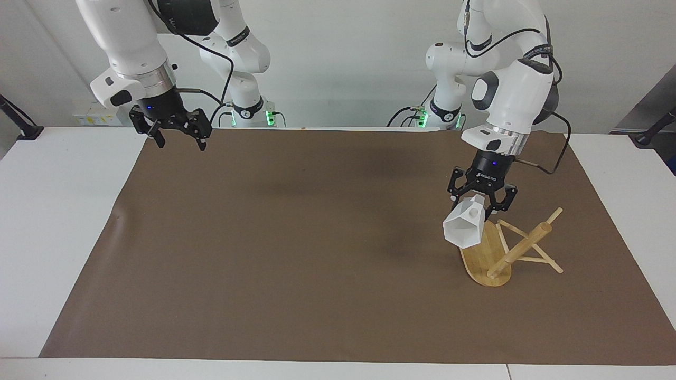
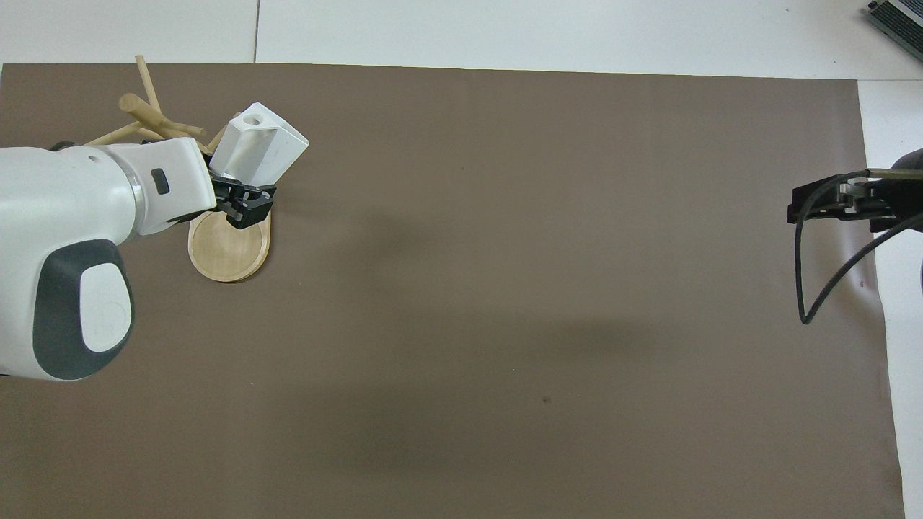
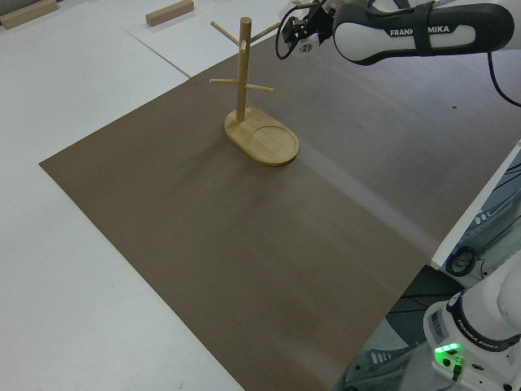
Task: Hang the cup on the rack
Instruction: 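Move the cup with the left gripper onto a rack peg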
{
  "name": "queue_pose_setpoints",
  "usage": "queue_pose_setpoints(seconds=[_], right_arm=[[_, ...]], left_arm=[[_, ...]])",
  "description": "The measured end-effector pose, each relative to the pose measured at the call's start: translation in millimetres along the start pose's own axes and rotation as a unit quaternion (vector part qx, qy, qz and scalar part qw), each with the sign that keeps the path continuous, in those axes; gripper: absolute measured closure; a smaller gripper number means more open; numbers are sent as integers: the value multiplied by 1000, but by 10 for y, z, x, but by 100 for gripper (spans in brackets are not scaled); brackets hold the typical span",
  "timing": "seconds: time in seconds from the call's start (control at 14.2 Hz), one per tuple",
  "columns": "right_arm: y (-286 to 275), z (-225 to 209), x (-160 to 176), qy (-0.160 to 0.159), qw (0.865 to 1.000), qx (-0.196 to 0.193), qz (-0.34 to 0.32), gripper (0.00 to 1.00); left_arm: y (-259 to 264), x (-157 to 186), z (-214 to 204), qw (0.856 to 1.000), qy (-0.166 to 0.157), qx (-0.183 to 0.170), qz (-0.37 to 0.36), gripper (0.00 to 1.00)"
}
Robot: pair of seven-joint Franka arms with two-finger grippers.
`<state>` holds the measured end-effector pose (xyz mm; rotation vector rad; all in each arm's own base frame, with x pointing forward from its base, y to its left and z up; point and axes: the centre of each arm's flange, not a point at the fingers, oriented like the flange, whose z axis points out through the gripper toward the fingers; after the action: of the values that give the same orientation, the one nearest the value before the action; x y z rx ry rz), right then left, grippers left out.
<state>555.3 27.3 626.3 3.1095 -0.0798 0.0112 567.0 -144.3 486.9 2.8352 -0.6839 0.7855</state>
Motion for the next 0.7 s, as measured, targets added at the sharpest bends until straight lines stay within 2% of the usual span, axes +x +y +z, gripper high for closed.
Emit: queue_pose_setpoints(seconds=[0.28, 0.7], right_arm=[[-200, -28, -36, 1, 1000, 10, -14, 0], [-127, -47, -4, 12, 1000, 12, -7, 0]], left_arm=[[-3, -13, 12, 998, 5, 2, -56, 26], [-36, -73, 124, 993, -1, 3, -115, 26]])
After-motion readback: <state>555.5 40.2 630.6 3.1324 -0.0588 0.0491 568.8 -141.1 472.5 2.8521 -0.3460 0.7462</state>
